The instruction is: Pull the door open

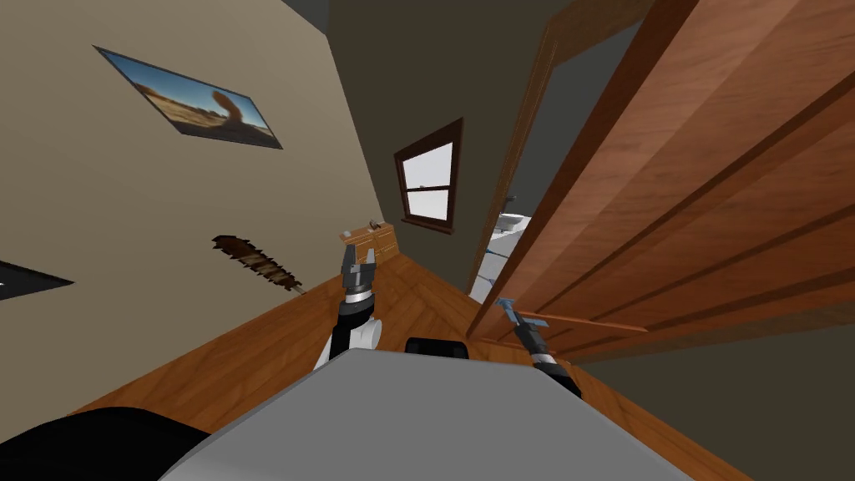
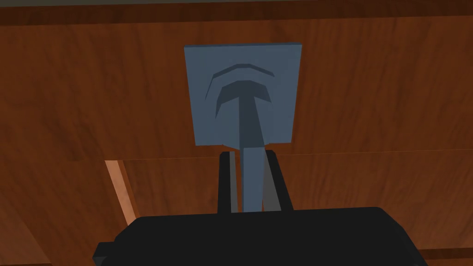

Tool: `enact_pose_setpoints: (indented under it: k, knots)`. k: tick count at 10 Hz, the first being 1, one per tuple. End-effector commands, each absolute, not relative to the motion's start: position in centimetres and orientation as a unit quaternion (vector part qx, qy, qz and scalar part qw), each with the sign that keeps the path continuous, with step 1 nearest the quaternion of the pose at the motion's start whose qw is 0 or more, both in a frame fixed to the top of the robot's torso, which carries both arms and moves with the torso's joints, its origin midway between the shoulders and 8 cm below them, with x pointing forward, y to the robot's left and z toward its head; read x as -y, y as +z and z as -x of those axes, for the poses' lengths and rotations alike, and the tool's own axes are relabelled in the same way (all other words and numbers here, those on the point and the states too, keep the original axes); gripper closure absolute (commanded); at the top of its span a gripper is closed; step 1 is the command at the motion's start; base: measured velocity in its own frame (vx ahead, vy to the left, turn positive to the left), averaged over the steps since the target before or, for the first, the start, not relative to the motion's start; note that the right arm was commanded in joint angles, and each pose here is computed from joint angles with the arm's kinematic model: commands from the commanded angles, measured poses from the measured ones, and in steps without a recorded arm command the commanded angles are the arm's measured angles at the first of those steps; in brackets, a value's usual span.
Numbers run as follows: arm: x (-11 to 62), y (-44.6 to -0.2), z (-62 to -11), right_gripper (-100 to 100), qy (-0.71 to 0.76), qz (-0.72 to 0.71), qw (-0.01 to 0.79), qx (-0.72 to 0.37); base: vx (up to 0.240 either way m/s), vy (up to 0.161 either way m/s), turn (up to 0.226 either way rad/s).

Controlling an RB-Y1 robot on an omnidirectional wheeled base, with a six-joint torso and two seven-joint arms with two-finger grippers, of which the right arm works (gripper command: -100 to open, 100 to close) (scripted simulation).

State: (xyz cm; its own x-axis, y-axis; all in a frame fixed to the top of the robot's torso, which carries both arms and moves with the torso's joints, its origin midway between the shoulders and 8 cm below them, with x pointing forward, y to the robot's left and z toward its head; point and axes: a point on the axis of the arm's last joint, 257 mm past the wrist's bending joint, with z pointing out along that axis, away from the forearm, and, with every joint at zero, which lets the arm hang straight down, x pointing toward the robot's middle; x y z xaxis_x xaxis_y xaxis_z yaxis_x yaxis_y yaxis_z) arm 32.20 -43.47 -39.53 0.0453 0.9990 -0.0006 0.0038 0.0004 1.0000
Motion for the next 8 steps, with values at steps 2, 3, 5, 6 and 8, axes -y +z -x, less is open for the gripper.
enact_pose_setpoints:
  k: [2,3,5,6,8]
  knots:
    - [43.8,-39.3,-30.6,100,0.493,-0.507,0.507,-0.494,-0.222,-0.057,0.164]
    - [43.9,-39.3,-30.2,100,0.494,-0.505,0.505,-0.495,-0.225,-0.045,0.15]
    - [43.7,-39.4,-30.1,100,0.495,-0.505,0.504,-0.496,-0.157,-0.038,0.08]
    - [43.0,-39.7,-30.8,100,0.496,-0.506,0.5,-0.498,-0.149,-0.01,0.063]
    - [42.3,-39.7,-31.8,100,0.498,-0.504,0.498,-0.5,-0.21,-0.055,0.083]
